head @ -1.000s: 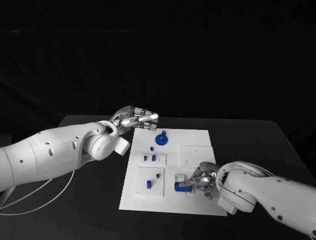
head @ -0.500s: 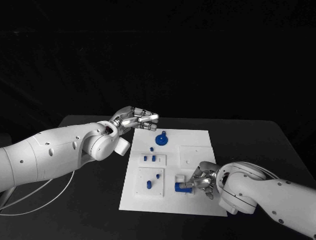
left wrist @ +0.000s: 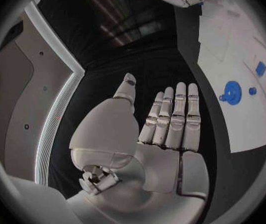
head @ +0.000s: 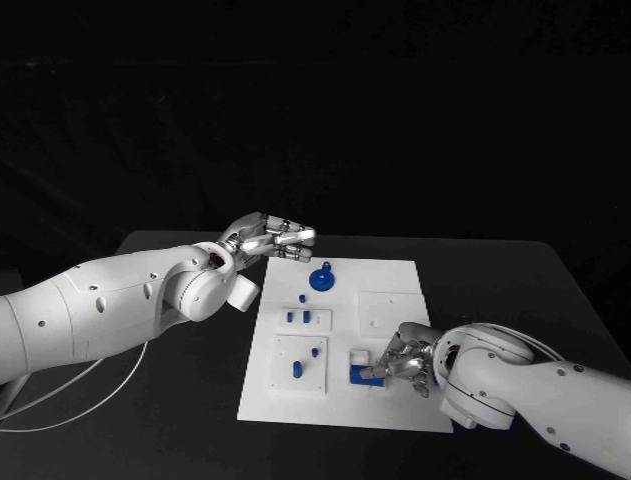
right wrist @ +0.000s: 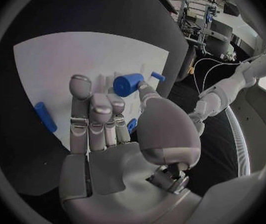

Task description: Assemble the parts on the task board

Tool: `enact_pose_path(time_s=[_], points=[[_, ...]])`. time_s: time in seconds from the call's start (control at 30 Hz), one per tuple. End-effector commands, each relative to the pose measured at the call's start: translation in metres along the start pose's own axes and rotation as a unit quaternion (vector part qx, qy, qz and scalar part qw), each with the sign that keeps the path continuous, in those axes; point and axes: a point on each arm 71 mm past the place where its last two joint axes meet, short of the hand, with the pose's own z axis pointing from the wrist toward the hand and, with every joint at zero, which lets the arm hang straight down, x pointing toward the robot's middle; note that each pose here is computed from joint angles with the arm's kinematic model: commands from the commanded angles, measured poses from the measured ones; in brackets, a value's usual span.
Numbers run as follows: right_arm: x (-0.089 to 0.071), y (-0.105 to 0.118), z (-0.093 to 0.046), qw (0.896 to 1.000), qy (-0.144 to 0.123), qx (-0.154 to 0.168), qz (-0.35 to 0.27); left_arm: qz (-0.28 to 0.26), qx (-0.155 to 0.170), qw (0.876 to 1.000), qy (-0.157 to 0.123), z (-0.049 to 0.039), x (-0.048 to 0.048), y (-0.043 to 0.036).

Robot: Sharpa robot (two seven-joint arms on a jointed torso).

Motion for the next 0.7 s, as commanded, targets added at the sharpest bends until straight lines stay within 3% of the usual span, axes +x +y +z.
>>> enact_pose_path(time_s=[0.03, 0.23, 0.7], points=[[0.002, 0.002, -0.001, 1.000, 0.006, -0.007, -0.025, -0.001, 0.002, 1.000, 0.005, 0.0007, 0.0011, -0.0013], [0.002, 0.006, -0.002, 0.999, 0.003, -0.014, -0.049, 0.000, 0.000, 1.000, 0.004, 0.0008, 0.0007, -0.0010], [-0.006, 0.018, -0.006, 0.992, -0.051, -0.044, -0.103, 0.001, -0.002, 1.000, 0.002, 0.0008, -0.0005, -0.0005]])
